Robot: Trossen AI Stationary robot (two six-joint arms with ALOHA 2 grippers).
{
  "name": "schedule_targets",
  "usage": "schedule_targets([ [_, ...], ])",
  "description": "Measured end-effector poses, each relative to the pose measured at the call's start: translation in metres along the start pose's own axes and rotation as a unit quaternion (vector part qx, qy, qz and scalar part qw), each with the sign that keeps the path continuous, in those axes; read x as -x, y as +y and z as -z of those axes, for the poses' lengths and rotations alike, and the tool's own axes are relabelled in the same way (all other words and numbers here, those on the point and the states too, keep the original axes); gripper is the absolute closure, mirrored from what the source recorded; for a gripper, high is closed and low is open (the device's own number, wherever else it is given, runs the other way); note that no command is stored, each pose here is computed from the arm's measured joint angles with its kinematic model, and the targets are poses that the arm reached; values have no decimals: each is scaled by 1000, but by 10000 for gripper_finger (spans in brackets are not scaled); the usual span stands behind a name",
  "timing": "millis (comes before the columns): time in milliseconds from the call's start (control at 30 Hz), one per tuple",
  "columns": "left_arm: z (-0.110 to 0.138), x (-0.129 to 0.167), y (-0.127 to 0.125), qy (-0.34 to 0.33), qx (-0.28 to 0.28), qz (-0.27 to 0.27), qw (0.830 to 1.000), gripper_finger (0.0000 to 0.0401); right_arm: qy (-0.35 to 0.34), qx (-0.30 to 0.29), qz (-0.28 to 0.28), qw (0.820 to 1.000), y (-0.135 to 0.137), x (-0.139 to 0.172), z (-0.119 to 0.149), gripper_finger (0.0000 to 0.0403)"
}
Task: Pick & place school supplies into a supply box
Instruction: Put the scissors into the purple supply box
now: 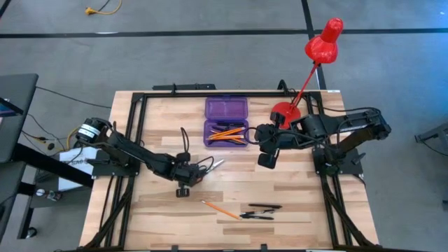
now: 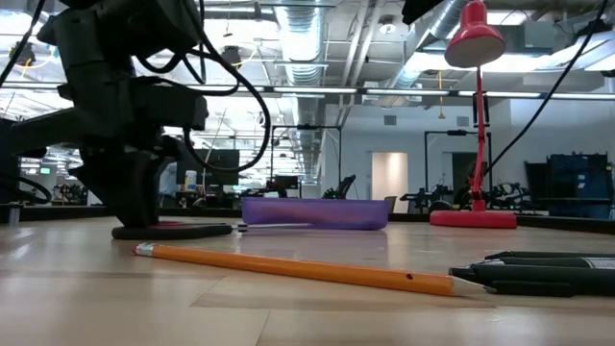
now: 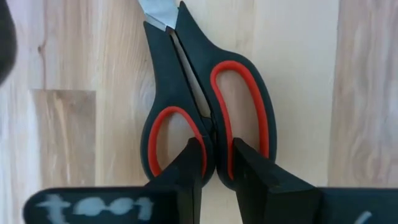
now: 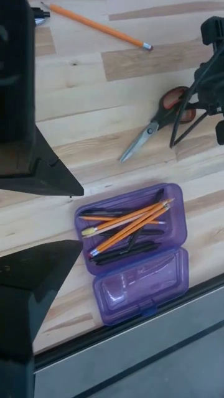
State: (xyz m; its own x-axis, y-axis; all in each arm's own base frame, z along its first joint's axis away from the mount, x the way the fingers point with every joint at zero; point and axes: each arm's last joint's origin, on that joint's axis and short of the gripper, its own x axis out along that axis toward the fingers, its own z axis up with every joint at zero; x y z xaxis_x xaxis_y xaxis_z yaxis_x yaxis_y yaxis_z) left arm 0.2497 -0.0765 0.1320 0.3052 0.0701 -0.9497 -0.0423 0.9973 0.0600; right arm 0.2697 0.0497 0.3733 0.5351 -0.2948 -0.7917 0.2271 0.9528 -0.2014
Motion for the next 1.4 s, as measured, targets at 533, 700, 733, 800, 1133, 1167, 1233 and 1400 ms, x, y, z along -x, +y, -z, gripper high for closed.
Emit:
schedule_targets([
  [533, -19, 37, 0, -35, -55, -8, 998, 356, 1, -6, 5, 1000, -4, -2, -1, 283],
  [700, -34, 55, 2, -54, -86, -18, 995, 356, 2, -9, 8, 1000, -6, -3, -1, 283],
  [733, -37, 56, 6, -55, -90, -24, 994, 356, 3, -9, 8, 1000, -6, -3, -1, 283],
  [800, -44, 59, 15, -62, -89, -31, 994, 356, 2, -8, 8, 1000, -6, -3, -1, 283],
  [1133, -71, 68, 93, -72, -87, -81, 990, 356, 2, -2, 6, 1000, -6, -3, -2, 283],
  [1167, -72, 69, 102, -73, -89, -87, 990, 356, 2, -2, 6, 1000, -6, -3, -2, 283],
  [1233, -74, 71, 118, -74, -89, -97, 989, 356, 2, -3, 7, 1000, -7, -3, -2, 283],
  [1400, -75, 75, 151, -79, -82, -109, 988, 356, 3, -7, 10, 1000, -10, -4, -2, 283],
])
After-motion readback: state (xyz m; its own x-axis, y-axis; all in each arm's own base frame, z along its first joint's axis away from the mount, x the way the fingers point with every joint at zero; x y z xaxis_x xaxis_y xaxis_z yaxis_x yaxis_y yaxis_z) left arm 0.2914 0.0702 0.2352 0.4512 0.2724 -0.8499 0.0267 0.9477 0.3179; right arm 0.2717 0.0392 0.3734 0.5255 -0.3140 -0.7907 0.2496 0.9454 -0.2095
